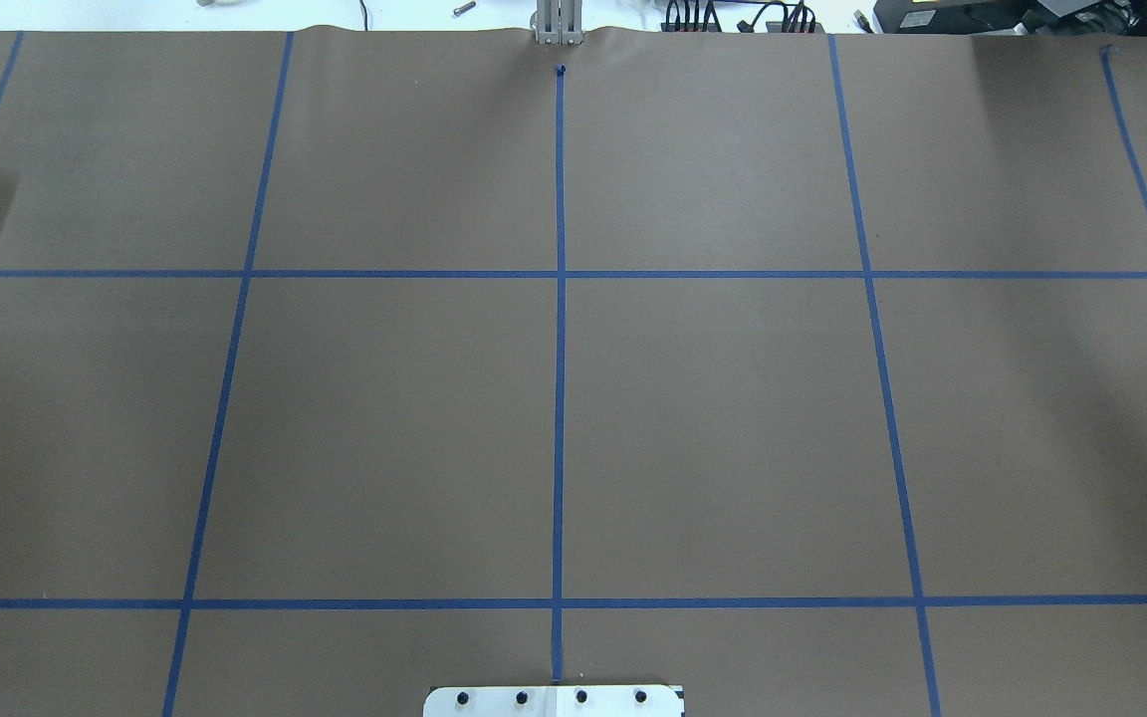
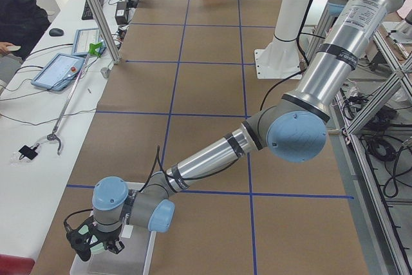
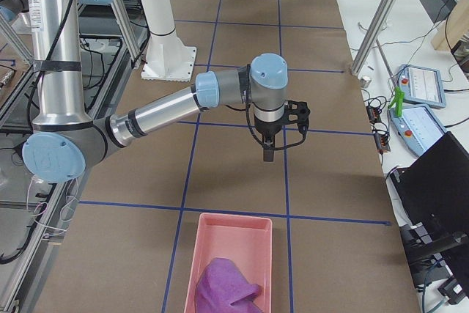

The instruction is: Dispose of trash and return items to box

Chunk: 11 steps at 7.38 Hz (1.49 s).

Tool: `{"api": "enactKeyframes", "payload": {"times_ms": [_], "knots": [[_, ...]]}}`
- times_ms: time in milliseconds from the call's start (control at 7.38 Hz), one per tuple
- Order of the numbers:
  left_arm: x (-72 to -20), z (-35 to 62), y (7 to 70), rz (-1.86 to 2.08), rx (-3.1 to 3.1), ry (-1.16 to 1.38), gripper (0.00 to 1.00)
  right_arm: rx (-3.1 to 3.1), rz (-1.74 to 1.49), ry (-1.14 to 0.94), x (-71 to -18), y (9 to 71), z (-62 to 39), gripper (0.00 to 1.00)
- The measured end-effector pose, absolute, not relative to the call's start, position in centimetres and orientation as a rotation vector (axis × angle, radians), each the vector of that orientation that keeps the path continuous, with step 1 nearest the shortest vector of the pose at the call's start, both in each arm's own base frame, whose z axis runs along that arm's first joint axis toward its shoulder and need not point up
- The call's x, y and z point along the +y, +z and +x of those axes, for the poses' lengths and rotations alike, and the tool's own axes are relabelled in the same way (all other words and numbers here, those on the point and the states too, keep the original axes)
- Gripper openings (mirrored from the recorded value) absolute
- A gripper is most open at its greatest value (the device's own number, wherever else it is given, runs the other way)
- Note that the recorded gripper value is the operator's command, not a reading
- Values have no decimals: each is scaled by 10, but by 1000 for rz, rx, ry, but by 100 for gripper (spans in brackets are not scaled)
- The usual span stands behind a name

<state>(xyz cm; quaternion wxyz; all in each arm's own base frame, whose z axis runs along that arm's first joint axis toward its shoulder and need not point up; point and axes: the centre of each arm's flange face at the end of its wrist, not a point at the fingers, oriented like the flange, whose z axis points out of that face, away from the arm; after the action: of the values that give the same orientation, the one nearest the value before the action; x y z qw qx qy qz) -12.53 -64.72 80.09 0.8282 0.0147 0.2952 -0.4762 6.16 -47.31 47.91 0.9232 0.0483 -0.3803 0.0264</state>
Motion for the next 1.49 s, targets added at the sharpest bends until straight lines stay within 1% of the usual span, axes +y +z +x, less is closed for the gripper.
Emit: {"api": "enactKeyframes", "payload": {"times_ms": [136, 271, 542, 814, 1220, 1492], "knots": [[-648, -122, 801, 35, 623, -1012, 76, -781, 100, 54, -473, 478, 61, 100], [-647, -121, 802, 41, 623, -1009, 99, -781, 101, 53, -473, 478, 61, 100], [-642, -119, 805, 64, 636, -998, 99, -780, 104, 52, -472, 476, 61, 100], [-646, -117, 792, 77, 686, -963, 99, -781, 104, 53, -473, 475, 60, 100], [-659, -117, 737, 124, 835, -824, 99, -786, 85, 72, -473, 468, 46, 100], [-663, -113, 684, 146, 873, -699, 99, -786, 72, 70, -474, 468, 38, 100]]}}
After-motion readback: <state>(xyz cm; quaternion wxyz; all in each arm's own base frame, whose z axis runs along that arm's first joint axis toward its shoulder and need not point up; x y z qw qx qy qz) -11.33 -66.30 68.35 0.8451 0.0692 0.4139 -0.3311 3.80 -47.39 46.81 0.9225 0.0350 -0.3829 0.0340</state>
